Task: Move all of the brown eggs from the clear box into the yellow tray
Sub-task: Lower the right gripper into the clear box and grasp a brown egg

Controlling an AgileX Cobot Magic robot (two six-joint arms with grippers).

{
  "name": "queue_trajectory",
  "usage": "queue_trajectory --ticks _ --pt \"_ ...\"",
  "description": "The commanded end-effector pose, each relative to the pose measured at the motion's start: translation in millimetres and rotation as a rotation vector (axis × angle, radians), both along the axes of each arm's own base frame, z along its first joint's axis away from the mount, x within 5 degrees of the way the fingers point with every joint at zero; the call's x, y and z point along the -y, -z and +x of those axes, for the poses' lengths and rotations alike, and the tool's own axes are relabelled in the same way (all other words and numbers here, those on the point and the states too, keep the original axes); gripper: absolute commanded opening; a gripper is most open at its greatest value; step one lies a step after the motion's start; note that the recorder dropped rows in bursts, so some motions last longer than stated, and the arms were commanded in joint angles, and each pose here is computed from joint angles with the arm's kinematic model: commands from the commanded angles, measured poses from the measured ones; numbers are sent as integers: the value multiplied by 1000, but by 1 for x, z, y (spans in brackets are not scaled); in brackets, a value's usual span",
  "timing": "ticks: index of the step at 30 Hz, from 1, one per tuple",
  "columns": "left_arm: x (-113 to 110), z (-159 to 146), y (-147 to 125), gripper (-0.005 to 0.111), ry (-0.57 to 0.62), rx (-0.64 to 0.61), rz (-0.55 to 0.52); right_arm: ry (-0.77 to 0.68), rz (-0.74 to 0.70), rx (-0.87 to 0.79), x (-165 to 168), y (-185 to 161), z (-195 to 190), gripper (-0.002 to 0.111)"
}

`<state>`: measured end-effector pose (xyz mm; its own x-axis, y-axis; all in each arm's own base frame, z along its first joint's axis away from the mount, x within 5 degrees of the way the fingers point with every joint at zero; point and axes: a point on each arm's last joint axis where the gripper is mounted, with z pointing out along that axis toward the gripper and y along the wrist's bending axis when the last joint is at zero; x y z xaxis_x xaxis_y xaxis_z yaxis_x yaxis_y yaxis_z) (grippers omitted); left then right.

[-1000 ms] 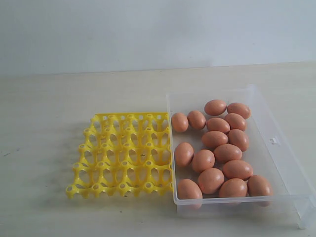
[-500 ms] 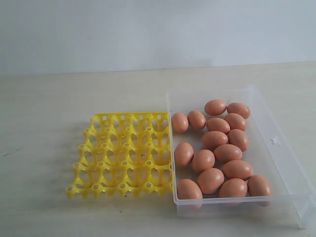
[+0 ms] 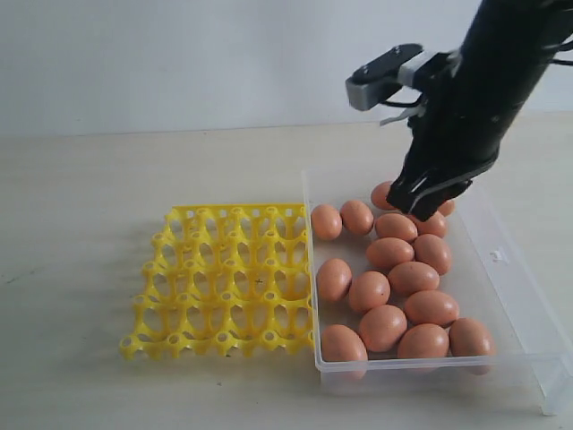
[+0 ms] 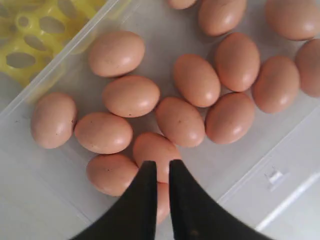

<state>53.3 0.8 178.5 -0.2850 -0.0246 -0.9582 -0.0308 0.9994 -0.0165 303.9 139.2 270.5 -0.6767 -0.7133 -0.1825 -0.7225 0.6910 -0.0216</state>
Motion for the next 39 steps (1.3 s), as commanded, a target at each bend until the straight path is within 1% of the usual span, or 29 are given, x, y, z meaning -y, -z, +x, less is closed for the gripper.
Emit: queue_trajectory --ticks 1,5,7,11,16,27,31,36,39 --pt "0 0 -3 0 3 24 -10 -61 -73 -98 -14 25 19 33" --pt "0 0 -3 0 3 24 -10 -14 -102 -131 -19 45 33 56" --pt "0 0 -3 0 3 24 -10 -15 -111 -143 -20 52 37 60" --pt "0 0 -3 0 3 24 -10 -24 -130 -165 -22 63 42 59" --pt "0 0 -3 0 3 24 -10 -50 -129 -144 -25 79 50 59" --pt "0 0 -3 0 3 24 -10 -101 -138 -26 -28 99 67 59" --pt "0 0 -3 0 3 24 -10 -121 -145 -48 -30 112 69 60" --pt "0 0 -3 0 3 24 -10 -136 -164 -82 -30 129 71 64" --pt "0 0 -3 0 3 24 -10 -141 -169 -95 -30 136 71 61"
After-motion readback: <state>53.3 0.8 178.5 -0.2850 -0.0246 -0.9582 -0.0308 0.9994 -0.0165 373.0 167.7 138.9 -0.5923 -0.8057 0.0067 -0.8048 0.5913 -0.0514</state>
